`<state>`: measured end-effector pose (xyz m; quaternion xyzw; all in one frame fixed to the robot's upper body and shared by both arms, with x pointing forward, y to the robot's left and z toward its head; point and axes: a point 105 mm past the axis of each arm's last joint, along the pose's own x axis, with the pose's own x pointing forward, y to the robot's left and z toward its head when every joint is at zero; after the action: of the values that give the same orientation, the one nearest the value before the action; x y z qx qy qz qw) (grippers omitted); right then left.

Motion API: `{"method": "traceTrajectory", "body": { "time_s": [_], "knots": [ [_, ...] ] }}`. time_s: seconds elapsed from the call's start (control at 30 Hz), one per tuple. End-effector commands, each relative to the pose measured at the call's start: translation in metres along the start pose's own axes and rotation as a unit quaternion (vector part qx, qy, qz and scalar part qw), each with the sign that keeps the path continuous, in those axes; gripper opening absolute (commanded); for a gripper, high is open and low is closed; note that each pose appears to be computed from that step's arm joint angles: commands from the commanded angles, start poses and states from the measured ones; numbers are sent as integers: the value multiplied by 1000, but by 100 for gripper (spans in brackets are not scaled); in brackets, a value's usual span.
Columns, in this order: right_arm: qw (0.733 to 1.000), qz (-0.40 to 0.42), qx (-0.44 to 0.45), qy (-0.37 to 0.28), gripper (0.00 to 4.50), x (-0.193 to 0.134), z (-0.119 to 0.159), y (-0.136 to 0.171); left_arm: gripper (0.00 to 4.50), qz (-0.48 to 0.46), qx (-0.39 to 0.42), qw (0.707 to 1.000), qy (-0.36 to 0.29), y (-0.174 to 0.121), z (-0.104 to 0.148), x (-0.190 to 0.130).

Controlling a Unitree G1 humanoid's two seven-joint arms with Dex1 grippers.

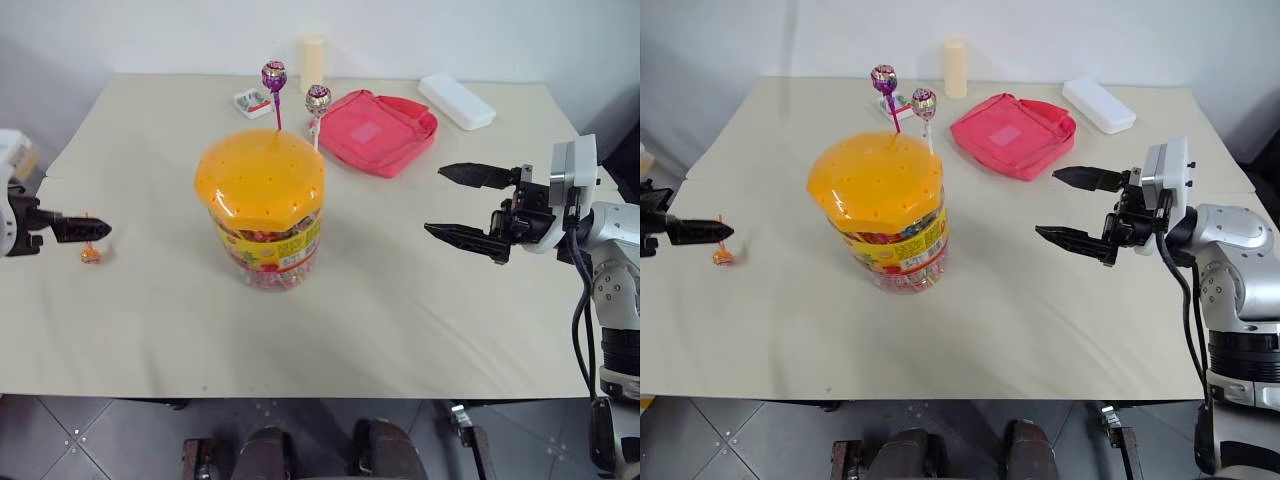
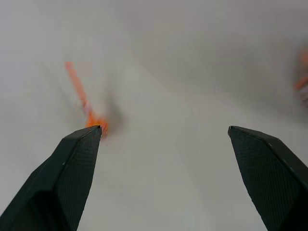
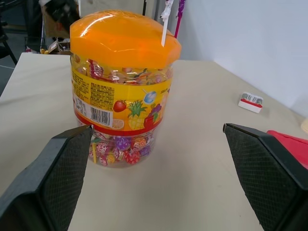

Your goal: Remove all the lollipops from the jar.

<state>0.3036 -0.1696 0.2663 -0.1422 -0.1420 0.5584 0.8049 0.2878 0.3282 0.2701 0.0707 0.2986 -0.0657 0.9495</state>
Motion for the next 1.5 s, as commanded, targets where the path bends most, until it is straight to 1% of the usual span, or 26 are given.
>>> {"method": "traceTrajectory", "body": {
  "time_s": [0.03,0.13,0.2,0.27,0.3,0.37,0.4,0.43,0.47,0.5,0.53,0.67,0.73,0.83,0.9,0.97,1.03,1.1,1.2,1.33,1.5],
  "knots": [
    [999,-14,-39,-24,450,-4,25,-2,447,-26,39,997,-67,-7,27,-13],
    [999,-14,-40,-34,450,0,31,0,447,-80,74,987,-120,-20,40,-15],
    [998,-13,-38,-40,450,5,36,3,447,-132,93,968,-191,-31,52,-19],
    [998,-10,-36,-42,450,10,39,5,447,-162,101,961,-201,-36,48,-19],
    [998,-7,-34,-47,450,13,41,6,447,-186,110,949,-231,-42,52,-19],
    [998,1,-31,-55,450,21,45,8,447,-242,121,912,-309,-56,63,-23],
    [998,5,-28,-59,450,24,46,9,447,-272,127,888,-349,-63,68,-28],
    [998,7,-24,-62,450,31,46,8,447,-319,150,850,-391,-73,68,-36],
    [998,7,-21,-65,450,38,46,8,447,-350,179,821,-413,-80,64,-42],
    [998,6,-19,-67,450,43,46,7,447,-370,200,801,-426,-84,60,-45],
    [997,9,-15,-74,450,48,47,7,447,-383,208,794,-423,-85,56,-45],
    [997,17,3,-76,450,82,44,-2,447,-417,196,781,-422,-76,38,-41],
    [997,16,12,-73,450,95,43,-6,447,-424,200,779,-417,-73,32,-40],
    [998,12,35,-44,450,120,29,-17,447,-422,197,786,-406,-65,17,-40],
    [999,10,40,-36,450,127,24,-21,447,-421,196,788,-403,-63,12,-41],
    [998,10,48,-45,450,136,23,-27,447,-404,189,802,-397,-56,1,-41],
    [996,19,62,-58,450,147,26,-30,447,-388,179,810,-402,-49,-7,-46],
    [995,31,68,-66,450,152,29,-30,447,-378,174,811,-411,-47,-10,-51],
    [991,73,73,-85,450,160,38,-25,447,-360,168,817,-417,-41,-18,-60],
    [985,113,74,-109,450,161,50,-21,447,-341,167,824,-420,-39,-23,-66],
    [983,138,63,-105,450,164,53,-19,447,-334,164,827,-421,-41,-26,-68]
  ]
}}
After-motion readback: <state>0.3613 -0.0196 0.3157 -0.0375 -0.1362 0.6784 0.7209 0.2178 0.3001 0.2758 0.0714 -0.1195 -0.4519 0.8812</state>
